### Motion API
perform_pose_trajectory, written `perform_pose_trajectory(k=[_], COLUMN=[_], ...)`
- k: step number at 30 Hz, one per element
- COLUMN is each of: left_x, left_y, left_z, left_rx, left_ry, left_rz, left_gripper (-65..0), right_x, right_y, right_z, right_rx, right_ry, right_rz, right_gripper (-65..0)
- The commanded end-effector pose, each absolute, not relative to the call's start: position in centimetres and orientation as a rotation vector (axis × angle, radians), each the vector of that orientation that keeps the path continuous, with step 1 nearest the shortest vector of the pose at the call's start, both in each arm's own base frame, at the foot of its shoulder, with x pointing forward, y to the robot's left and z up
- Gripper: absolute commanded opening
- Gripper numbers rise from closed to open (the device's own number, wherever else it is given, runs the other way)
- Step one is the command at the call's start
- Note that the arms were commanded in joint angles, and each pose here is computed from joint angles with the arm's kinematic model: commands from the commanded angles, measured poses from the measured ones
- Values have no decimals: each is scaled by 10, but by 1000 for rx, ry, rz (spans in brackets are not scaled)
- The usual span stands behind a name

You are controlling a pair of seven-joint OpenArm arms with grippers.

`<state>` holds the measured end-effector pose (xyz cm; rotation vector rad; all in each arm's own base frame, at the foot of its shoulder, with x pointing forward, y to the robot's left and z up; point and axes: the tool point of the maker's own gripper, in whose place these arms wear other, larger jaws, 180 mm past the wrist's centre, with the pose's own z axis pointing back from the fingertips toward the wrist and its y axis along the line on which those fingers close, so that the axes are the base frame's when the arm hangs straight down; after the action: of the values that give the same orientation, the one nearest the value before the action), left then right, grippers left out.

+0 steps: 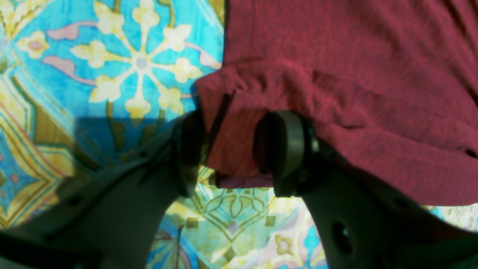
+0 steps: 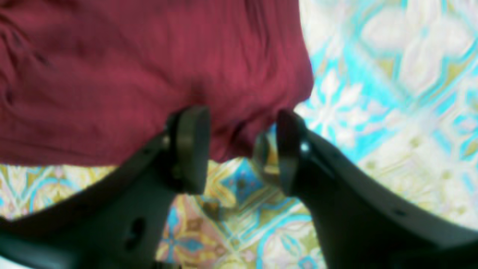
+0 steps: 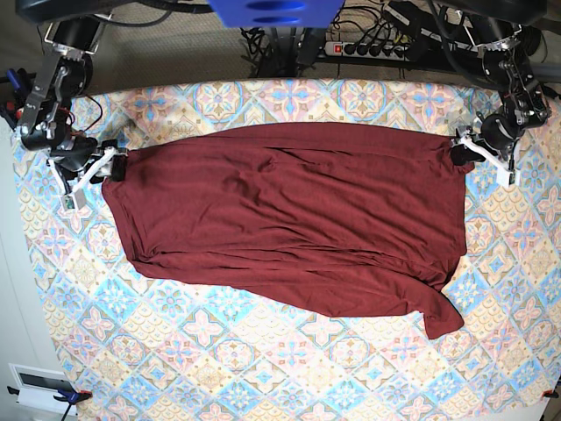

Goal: Layout the t-shirt on the table in an organized manner, then fold the t-shirt properly
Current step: 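Pull both held corners apart to stretch the shirt taut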

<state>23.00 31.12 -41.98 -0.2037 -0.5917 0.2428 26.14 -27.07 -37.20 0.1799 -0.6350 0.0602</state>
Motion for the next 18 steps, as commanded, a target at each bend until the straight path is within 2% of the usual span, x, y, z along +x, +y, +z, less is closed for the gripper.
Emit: perform_pose_trajectory(k=[1, 7, 13, 18], left_x=[229, 229, 229, 229], left_y=[319, 319, 319, 319], left_z=[-417, -417, -417, -417], left_rx=[-178, -178, -178, -178], left_ry=[-583, -583, -583, -583], left_rz=[236, 236, 236, 236], left_gripper=[-352, -353, -354, -354], right_x=[267, 261, 251, 253], right_y=[-275, -280, -283, -263], right_z=[-363, -381, -403, -409], right_rx=[174, 197, 225, 255], right_ry=[-670, -639, -585, -563], right_rz=[70, 24, -25, 29], right_gripper=[-340, -363, -417, -566])
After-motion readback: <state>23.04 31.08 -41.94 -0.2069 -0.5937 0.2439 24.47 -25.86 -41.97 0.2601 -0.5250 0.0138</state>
